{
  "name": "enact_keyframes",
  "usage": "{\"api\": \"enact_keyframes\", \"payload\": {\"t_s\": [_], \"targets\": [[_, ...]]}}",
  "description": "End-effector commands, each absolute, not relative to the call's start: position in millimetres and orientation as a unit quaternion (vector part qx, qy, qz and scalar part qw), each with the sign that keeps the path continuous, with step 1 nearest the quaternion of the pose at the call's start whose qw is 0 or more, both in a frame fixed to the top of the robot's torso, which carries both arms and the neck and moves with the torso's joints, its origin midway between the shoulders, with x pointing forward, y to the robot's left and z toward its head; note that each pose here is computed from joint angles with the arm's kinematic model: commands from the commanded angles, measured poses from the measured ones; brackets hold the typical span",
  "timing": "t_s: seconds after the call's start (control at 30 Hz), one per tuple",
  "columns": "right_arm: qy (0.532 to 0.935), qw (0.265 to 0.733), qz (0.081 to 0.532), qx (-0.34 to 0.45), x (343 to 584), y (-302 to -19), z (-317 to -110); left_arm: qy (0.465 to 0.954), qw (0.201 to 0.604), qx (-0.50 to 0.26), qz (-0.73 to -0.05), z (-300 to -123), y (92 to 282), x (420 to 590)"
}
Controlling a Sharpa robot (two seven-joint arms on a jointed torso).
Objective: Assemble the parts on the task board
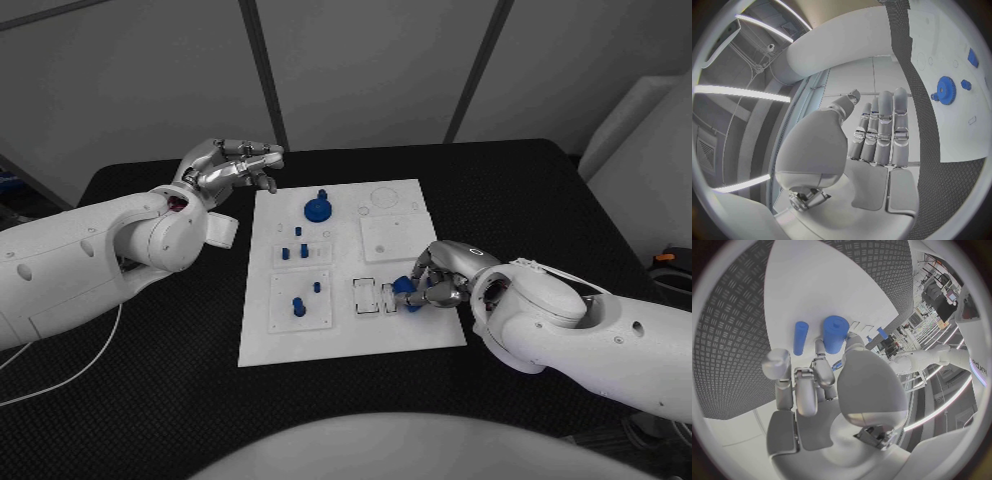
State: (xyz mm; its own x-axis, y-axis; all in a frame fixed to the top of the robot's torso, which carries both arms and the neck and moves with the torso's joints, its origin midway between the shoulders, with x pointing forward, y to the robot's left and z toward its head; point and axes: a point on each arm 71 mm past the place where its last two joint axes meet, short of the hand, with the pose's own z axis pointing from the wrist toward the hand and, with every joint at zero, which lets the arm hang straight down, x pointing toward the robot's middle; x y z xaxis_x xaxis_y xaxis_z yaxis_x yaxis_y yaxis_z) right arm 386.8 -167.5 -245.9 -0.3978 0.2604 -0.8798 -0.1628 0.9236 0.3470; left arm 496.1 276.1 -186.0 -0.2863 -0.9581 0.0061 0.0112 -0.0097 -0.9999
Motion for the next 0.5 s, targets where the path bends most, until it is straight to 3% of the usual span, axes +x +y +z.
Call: {"api": "enact_keyframes", "payload": {"t_s": [0.03, 0.5], "targets": [[0.820, 0.531, 0.198, 0.079, 383.6, -171.6, -249.5, 0.562, 0.419, -0.418, -0.577, -184.7, 274.9, 495.9], [0.816, 0.519, 0.220, 0.127, 378.5, -174.1, -245.9, 0.565, 0.416, -0.420, -0.576, -185.4, 274.3, 496.0]]}}
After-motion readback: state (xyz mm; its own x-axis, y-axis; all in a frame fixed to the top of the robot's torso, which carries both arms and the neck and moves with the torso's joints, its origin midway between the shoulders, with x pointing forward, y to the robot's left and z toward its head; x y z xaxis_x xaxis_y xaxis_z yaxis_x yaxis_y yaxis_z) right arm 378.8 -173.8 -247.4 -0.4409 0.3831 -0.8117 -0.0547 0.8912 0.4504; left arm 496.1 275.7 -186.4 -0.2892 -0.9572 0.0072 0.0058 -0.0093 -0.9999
